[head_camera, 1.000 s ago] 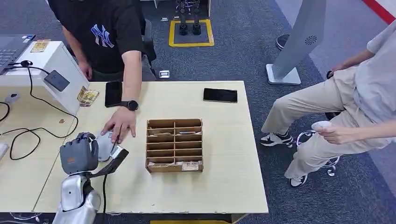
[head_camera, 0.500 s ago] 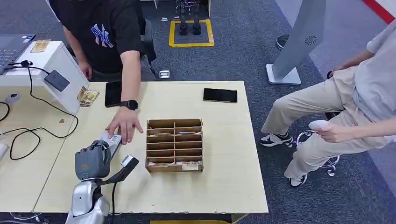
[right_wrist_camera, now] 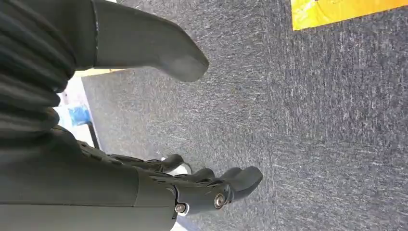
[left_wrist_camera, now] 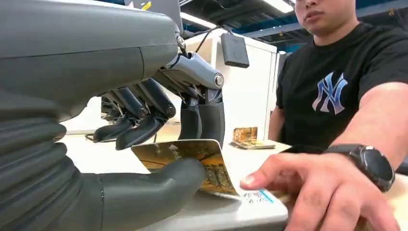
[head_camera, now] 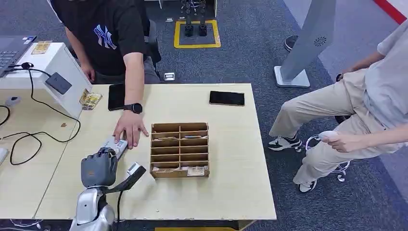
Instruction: Pass the card to the sensor for recognition and then transmit it.
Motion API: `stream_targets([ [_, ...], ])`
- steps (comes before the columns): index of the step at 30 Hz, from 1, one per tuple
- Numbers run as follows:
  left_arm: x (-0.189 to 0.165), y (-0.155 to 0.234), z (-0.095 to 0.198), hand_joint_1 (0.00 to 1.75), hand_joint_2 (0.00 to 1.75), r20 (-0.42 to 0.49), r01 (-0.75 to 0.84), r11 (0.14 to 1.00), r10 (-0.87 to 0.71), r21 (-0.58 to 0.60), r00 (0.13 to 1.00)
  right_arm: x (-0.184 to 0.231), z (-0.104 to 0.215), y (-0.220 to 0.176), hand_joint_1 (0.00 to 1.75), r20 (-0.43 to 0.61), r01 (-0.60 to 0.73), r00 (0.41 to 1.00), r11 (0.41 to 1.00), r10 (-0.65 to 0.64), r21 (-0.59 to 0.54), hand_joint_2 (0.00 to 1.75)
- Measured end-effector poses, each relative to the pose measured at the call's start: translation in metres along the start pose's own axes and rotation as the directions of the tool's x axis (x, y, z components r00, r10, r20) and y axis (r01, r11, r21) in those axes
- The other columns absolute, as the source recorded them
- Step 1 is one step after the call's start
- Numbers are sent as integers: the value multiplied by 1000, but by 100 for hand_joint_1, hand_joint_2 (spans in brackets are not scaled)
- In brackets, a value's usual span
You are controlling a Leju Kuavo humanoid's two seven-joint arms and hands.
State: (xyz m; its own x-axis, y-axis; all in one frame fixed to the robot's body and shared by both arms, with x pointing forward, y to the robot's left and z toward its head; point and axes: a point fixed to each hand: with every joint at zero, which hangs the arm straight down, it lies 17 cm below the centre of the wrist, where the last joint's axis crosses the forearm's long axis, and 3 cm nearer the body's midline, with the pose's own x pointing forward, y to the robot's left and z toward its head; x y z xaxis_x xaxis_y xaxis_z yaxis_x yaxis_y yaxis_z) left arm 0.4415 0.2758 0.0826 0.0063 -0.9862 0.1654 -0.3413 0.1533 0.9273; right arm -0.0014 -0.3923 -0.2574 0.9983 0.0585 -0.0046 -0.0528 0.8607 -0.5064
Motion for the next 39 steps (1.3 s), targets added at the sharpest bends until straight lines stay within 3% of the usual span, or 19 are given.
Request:
stream_targets([
  [10,-2,-9,6,175,175,-12,1,1000,-2,-27,1000,-2,1,-3,0,-3,-1,1000,1000,1,-9,175],
  [29,-7,-67,19,175,175,2,44,980,-45,-194,999,0,2,0,0,7,-26,1000,1000,26,0,175],
  [39,-10,-67,23,175,175,-70,-172,967,162,-187,984,-7,6,7,0,-16,-43,999,999,43,10,175],
])
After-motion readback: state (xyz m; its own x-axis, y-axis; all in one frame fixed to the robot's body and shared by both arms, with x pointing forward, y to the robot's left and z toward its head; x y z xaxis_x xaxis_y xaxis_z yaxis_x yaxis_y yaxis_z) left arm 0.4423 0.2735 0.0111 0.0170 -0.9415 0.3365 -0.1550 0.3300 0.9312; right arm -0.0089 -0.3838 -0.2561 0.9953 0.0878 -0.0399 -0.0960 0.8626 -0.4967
